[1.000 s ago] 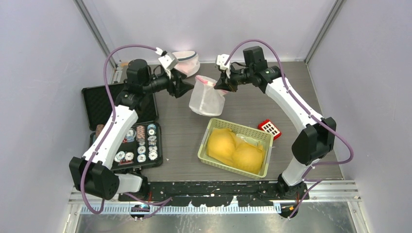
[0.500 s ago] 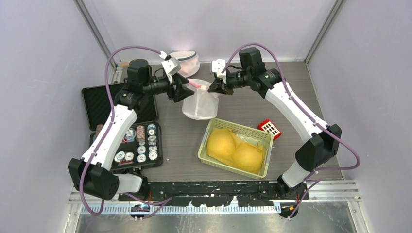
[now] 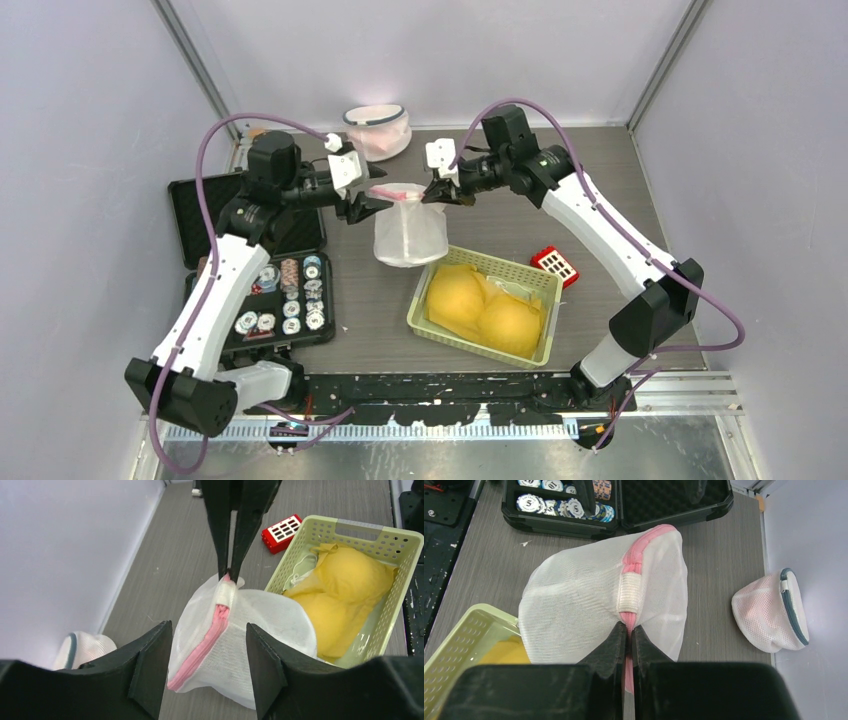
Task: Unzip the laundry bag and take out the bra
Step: Unzip the laundry bag at the center of the board.
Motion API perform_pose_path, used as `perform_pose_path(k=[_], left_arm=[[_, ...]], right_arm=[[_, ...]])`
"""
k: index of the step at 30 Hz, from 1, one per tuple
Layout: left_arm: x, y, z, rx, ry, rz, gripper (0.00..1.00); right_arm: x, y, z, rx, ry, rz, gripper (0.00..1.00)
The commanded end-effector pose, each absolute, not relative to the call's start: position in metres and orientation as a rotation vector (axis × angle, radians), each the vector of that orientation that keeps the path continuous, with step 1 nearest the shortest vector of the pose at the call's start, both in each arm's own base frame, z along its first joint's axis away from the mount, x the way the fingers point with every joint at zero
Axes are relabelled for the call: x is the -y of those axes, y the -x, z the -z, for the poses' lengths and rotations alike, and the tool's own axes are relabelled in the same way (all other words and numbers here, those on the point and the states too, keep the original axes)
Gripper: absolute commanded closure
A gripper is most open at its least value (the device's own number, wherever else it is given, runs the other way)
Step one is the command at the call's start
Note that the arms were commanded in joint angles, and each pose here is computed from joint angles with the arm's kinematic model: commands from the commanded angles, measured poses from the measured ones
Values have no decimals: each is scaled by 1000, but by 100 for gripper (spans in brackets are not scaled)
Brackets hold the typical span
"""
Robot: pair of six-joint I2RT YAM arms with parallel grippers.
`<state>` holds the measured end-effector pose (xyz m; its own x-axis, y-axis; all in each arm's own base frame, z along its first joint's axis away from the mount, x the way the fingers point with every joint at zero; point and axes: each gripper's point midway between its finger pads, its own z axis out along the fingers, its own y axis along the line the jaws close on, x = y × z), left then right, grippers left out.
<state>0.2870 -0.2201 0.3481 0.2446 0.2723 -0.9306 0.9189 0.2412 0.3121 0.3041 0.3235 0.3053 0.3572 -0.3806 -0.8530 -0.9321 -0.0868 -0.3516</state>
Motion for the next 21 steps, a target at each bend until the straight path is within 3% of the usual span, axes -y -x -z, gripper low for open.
perform_pose_path(k=[1, 5, 15, 21], left_arm=[[224, -268, -361, -1149, -1363, 640, 45], [225, -273, -364, -1233, -1288, 696, 53], [222, -276, -344, -1354, -1233, 727, 51], [223, -272, -336, -1389, -1249, 768, 59]], right_arm=[[-329, -293, -352, -1028, 1643, -677, 100], [-333, -291, -355, -1009, 1645, -678, 99], [-338, -285, -362, -991, 1636, -684, 99], [-340, -283, -367, -981, 1619, -693, 99]])
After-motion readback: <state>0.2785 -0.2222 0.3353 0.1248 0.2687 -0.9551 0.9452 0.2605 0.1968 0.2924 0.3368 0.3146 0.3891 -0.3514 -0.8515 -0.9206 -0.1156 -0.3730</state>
